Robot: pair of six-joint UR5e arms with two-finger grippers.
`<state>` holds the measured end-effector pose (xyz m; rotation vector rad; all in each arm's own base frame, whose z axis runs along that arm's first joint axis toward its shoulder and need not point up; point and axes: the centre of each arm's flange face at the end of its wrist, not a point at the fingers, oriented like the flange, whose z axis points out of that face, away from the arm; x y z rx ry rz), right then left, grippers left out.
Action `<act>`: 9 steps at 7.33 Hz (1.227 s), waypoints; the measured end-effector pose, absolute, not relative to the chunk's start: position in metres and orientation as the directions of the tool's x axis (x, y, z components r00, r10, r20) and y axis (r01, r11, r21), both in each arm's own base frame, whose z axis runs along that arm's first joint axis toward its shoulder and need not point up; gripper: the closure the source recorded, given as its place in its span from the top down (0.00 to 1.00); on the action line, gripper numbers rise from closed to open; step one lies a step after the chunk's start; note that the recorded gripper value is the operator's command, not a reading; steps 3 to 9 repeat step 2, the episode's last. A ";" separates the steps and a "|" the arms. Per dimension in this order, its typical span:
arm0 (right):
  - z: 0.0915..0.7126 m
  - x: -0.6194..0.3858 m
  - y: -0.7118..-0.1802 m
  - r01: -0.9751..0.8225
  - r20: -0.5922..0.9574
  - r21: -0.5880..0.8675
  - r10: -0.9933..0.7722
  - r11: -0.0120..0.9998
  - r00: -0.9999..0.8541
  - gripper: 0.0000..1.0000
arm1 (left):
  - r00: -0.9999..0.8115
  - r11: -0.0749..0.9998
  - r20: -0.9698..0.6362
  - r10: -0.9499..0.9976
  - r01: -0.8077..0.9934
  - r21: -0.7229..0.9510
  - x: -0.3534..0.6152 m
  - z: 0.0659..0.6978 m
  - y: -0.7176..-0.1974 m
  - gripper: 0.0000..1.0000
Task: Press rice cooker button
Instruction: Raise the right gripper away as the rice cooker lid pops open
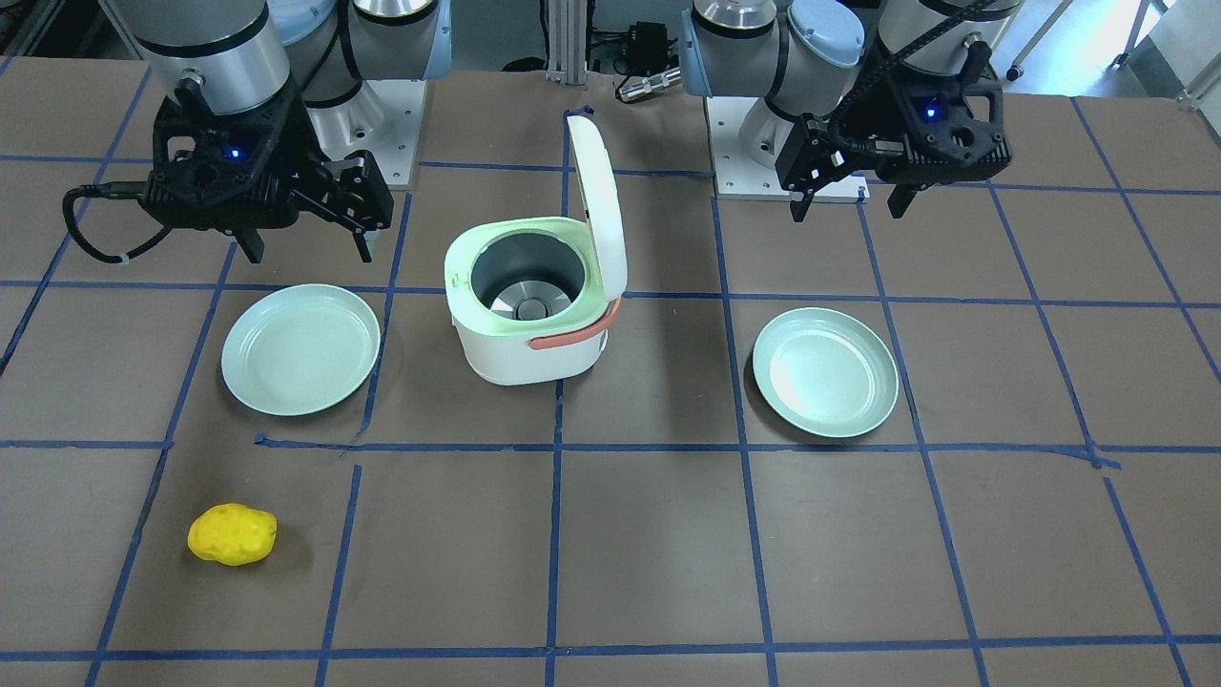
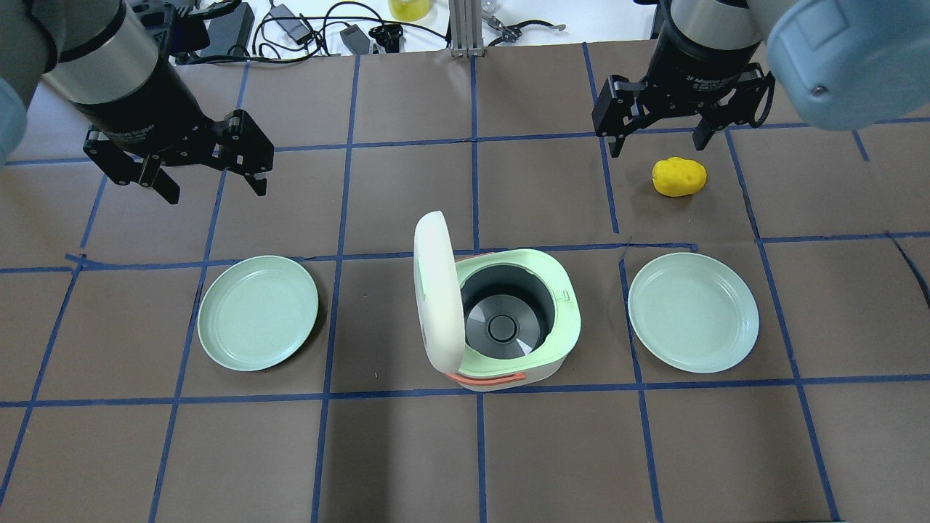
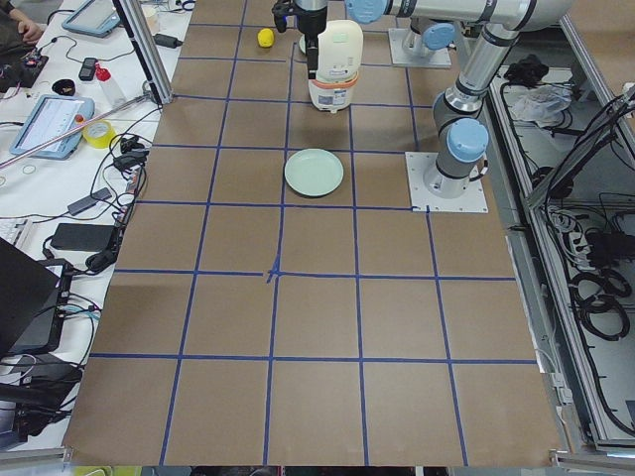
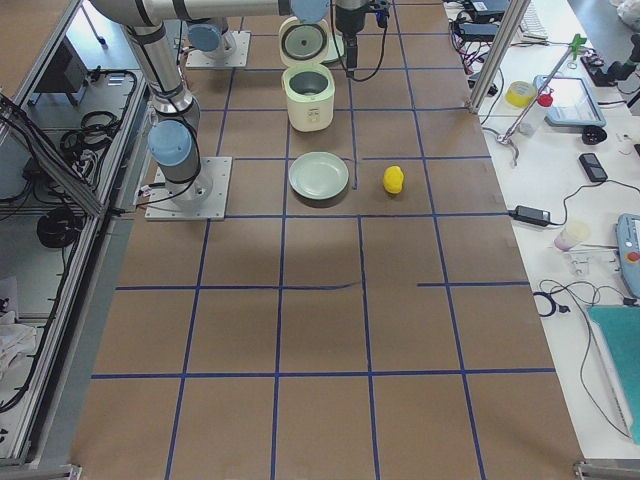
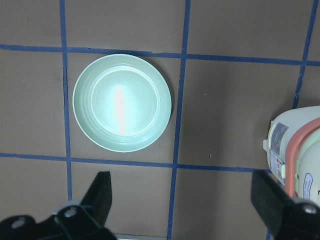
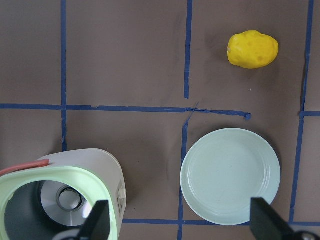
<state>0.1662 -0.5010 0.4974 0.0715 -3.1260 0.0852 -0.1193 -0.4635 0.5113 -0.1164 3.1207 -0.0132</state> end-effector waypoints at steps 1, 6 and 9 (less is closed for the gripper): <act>0.498 0.165 -0.501 -0.049 0.017 -0.056 -0.048 0.997 -0.999 1.00 | -0.997 0.997 -0.018 -0.074 -0.074 -0.009 -0.119 0.511 -0.463 1.00; 0.498 0.164 -0.502 -0.046 0.020 -0.060 -0.045 0.997 -0.999 1.00 | -0.997 0.997 -0.018 -0.074 -0.074 -0.009 -0.119 0.511 -0.464 1.00; 0.498 0.164 -0.502 -0.046 0.020 -0.060 -0.045 0.997 -0.999 1.00 | -0.997 0.997 -0.018 -0.074 -0.074 -0.009 -0.119 0.511 -0.464 1.00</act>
